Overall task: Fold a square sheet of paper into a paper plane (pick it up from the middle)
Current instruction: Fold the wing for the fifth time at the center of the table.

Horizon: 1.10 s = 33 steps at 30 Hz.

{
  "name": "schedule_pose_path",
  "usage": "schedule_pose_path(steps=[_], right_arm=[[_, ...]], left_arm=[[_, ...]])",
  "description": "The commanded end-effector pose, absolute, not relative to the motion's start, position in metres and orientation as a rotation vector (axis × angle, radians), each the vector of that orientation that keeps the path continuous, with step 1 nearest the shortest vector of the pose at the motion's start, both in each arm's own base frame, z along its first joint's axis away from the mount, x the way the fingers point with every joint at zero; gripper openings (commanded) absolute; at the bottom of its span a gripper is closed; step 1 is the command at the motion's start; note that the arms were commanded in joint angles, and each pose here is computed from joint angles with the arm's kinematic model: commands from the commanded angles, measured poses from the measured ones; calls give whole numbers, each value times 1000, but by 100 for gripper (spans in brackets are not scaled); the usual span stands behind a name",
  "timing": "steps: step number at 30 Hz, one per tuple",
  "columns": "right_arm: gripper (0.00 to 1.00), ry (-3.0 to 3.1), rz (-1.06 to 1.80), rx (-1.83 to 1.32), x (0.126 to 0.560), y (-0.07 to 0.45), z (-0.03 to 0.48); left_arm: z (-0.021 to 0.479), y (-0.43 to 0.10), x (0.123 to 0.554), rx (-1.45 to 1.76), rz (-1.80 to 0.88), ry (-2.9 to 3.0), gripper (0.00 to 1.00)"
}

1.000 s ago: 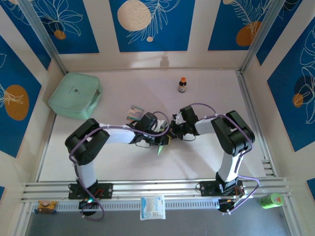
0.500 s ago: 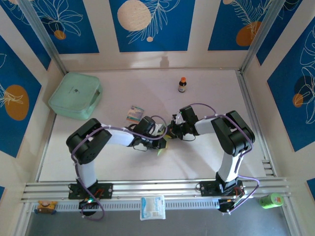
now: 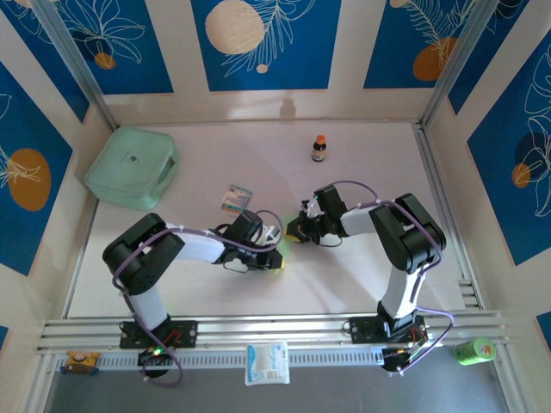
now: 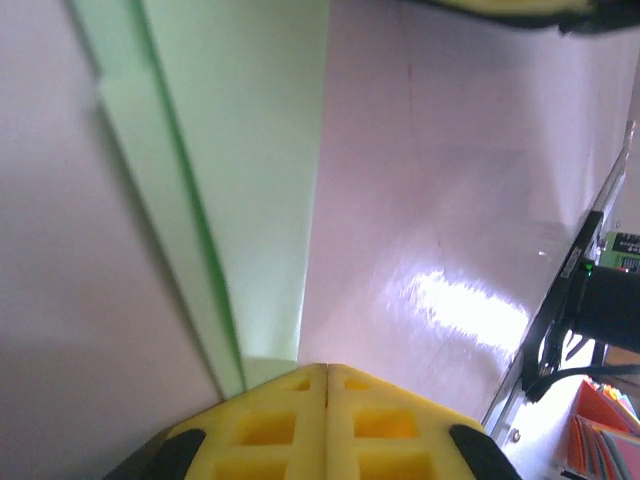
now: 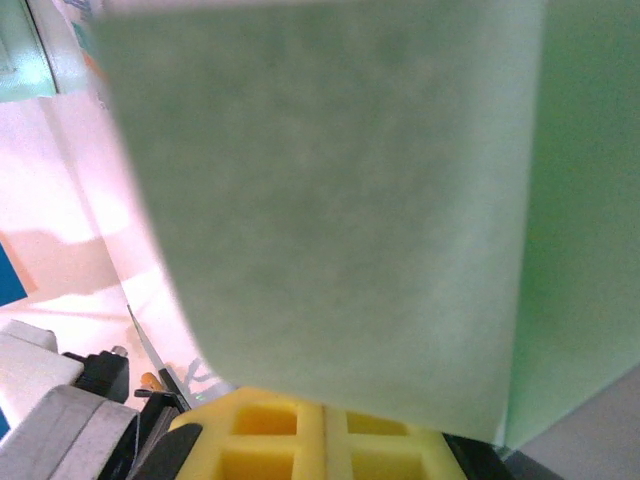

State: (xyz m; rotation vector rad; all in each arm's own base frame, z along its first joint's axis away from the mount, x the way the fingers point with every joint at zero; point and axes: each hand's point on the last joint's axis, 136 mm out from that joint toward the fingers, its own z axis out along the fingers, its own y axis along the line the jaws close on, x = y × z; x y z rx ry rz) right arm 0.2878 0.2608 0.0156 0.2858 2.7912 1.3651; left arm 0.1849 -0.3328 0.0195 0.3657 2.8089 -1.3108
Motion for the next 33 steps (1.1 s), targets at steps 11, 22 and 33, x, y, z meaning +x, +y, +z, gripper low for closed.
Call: schedule_pose_path(steps=[11, 22, 33], right_arm=[[5, 2960, 1098, 483, 265, 228, -29], [4, 2956, 1114, 485, 265, 230, -30], [5, 2941, 1138, 483, 266, 231, -26]], left_arm=[[61, -317, 170, 419, -1270, 2706, 0], [55, -348, 238, 368, -1241, 2650, 4], [17, -337, 255, 317, -1026, 2743, 3]])
